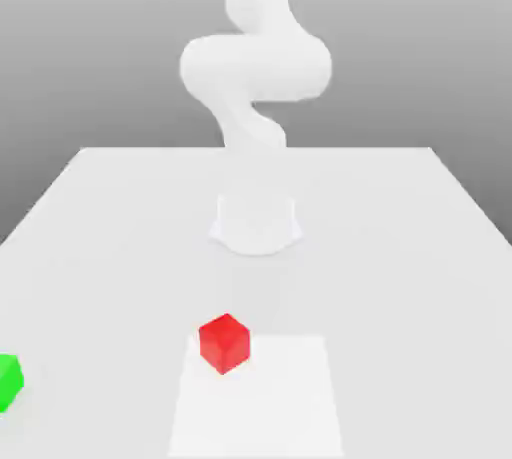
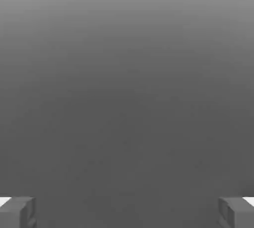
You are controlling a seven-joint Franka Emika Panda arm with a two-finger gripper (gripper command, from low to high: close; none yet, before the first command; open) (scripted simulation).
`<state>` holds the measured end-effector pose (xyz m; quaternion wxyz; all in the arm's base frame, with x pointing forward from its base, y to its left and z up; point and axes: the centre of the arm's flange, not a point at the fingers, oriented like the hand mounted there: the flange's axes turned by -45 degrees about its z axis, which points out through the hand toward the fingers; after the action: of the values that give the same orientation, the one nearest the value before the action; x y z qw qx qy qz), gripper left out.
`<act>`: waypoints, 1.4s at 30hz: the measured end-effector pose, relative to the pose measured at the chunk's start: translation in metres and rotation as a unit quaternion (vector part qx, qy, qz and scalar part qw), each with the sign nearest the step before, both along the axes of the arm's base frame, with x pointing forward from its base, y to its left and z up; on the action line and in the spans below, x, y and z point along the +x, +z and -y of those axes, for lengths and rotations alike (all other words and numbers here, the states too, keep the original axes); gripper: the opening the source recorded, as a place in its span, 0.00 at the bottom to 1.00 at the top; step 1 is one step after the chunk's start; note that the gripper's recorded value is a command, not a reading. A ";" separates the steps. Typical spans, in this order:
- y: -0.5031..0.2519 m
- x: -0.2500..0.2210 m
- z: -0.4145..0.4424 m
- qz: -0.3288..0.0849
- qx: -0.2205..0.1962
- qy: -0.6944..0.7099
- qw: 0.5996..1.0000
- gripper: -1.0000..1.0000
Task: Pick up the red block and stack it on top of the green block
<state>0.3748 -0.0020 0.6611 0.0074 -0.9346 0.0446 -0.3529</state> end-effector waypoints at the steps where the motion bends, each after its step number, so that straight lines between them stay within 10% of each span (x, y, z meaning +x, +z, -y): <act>1: -0.025 0.012 0.002 -0.019 0.009 -0.016 1.000 0.50; 9: -0.224 0.049 0.023 -0.160 0.076 -0.156 0.972 0.50; 18: -0.447 -0.020 0.041 -0.314 0.137 -0.335 0.878 0.50; 24: -0.509 -0.029 0.041 -0.324 0.140 -0.347 0.869 0.50; 25: -0.515 -0.030 0.041 -0.324 0.140 -0.347 0.869 0.00; 42: -0.447 -0.012 0.076 -0.316 0.160 -0.393 0.849 0.00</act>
<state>0.3628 -0.0775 0.2138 0.0031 -0.8860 0.4637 -0.0002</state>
